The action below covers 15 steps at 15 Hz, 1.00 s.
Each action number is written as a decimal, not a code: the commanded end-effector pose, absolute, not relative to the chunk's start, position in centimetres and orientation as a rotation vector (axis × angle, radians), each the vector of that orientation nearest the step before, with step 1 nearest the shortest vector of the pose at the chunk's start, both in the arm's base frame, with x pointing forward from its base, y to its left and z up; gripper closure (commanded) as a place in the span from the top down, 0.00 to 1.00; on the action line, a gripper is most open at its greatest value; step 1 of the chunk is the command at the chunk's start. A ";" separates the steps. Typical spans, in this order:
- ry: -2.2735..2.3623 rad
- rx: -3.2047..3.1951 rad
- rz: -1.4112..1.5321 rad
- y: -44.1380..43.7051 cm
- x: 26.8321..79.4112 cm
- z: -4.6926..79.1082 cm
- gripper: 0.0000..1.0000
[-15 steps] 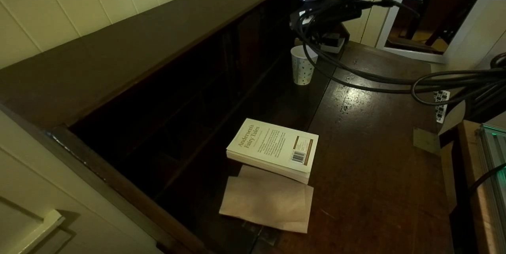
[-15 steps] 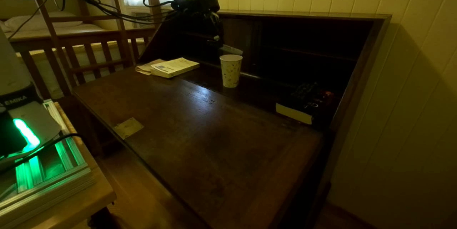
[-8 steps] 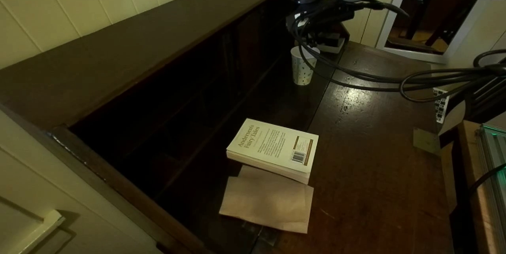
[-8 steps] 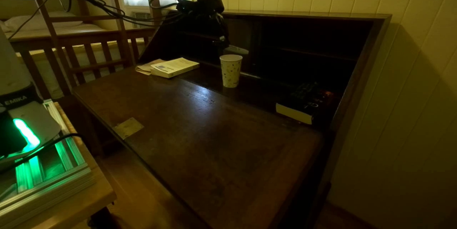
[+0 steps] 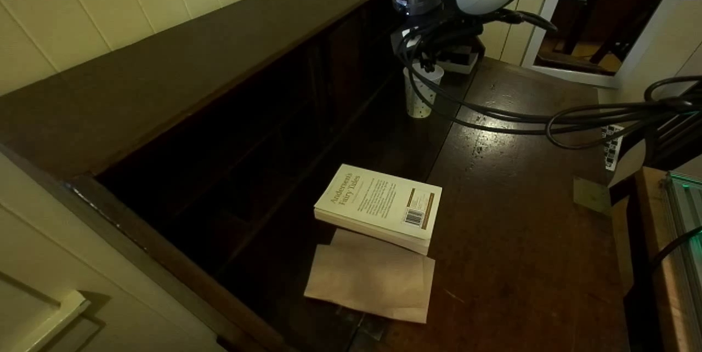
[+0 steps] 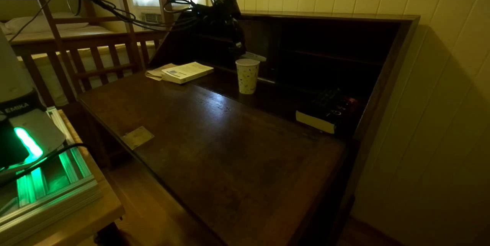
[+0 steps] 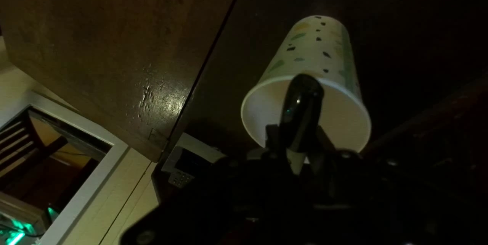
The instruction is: Pick up the marker and put it on the paper cup
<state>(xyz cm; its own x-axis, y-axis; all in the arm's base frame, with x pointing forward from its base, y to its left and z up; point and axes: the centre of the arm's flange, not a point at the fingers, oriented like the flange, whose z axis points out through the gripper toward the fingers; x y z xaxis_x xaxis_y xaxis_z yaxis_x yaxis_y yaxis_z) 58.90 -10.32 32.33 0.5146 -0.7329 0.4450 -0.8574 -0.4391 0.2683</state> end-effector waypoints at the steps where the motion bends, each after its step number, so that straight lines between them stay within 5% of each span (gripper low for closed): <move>1: -1.281 2.264 0.372 -10.1 59.5 32.2 0.06; 15: -1.253 2.248 0.355 -9.8 59.4 31.8 0.06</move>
<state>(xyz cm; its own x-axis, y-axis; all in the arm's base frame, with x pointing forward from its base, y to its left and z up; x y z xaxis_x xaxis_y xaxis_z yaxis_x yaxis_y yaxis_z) 58.75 -10.00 31.85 0.5364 -0.7158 0.4471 -0.8436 -0.4410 0.3063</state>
